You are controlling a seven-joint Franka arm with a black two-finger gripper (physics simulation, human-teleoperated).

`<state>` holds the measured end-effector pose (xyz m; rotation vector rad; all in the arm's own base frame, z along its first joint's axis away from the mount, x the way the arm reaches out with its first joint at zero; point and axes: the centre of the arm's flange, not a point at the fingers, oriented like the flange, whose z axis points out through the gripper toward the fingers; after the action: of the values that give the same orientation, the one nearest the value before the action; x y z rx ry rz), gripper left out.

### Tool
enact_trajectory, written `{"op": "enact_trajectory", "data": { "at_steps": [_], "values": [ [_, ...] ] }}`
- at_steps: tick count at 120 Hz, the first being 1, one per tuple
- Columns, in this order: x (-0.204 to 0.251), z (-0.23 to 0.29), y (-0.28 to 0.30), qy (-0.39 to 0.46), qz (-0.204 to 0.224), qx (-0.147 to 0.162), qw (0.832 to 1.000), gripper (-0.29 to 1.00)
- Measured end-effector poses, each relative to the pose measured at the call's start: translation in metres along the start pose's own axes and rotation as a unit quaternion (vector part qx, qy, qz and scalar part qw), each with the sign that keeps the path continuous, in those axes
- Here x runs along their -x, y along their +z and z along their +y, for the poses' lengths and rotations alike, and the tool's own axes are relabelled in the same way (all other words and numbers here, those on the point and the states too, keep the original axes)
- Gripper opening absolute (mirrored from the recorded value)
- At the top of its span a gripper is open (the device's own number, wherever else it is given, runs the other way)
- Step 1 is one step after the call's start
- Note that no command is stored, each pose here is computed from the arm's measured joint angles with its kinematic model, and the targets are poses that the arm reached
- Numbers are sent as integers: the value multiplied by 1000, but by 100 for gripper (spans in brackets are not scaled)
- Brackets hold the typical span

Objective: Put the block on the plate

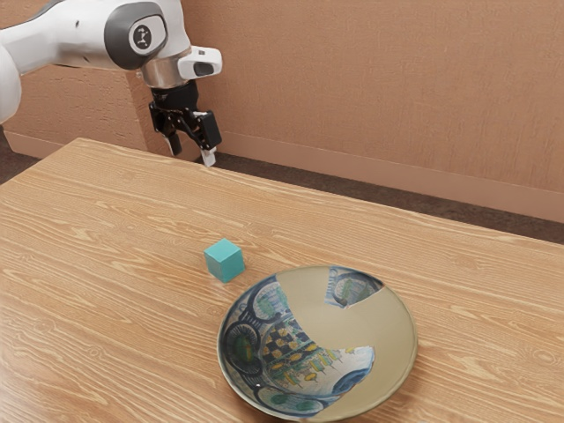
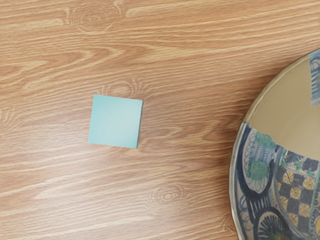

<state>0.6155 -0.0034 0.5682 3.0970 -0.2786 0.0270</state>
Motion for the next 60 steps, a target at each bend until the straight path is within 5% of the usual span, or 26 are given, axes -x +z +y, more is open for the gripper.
{"op": "enact_trajectory", "data": {
  "at_steps": [32,60],
  "values": [
    [-1,-1,3,10,-2,0,1000,70],
    [-9,-4,82,16,-54,11,998,70]
  ]
}}
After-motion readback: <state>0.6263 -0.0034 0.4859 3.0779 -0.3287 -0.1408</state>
